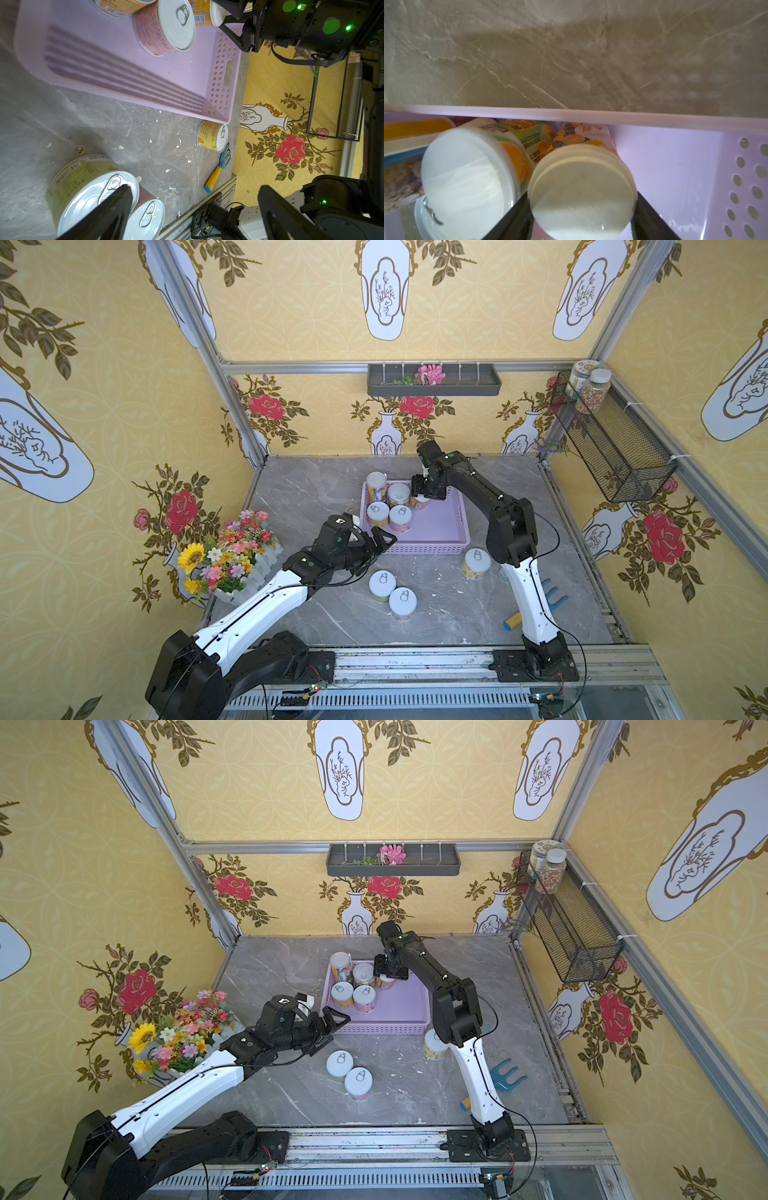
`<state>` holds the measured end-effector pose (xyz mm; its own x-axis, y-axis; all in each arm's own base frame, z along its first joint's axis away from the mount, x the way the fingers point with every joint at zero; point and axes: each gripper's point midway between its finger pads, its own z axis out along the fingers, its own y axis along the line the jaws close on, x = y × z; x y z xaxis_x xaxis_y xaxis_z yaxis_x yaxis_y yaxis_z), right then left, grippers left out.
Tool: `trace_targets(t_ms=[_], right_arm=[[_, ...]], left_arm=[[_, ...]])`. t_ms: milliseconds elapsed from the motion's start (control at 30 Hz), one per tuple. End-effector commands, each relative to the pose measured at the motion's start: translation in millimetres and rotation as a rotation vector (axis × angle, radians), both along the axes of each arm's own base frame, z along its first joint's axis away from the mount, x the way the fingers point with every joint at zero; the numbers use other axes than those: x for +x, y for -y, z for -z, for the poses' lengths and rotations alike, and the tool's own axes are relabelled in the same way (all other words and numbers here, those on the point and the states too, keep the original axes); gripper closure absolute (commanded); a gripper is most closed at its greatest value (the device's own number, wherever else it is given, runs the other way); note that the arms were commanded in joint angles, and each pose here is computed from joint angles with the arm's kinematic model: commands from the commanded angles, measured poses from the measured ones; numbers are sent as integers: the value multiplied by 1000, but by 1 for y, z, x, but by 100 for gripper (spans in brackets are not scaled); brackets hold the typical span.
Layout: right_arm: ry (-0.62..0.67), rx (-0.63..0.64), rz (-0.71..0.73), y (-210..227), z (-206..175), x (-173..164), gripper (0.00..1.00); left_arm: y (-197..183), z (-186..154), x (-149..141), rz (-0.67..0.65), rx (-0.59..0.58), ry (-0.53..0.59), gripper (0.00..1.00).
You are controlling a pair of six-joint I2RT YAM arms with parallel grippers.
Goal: Put the canned food in the basket
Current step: Place the canned food in the basket, then pick up the canned food from the center of the board.
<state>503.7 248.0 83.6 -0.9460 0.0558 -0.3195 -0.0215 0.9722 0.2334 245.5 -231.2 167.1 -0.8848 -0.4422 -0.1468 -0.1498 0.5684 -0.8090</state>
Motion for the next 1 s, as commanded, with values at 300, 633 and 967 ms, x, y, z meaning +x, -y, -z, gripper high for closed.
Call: trace_targets(t_ms=[300, 633, 967], right_arm=[[62, 31, 13, -6, -4, 17, 19], [129, 69, -28, -3, -49, 5, 6], [159, 121, -119, 10, -93, -76, 3]], left_arm=[[-4, 7, -2, 5, 36, -4, 0], [-28, 3, 7, 3, 295, 12, 0], [-34, 11, -10, 68, 539, -35, 0]])
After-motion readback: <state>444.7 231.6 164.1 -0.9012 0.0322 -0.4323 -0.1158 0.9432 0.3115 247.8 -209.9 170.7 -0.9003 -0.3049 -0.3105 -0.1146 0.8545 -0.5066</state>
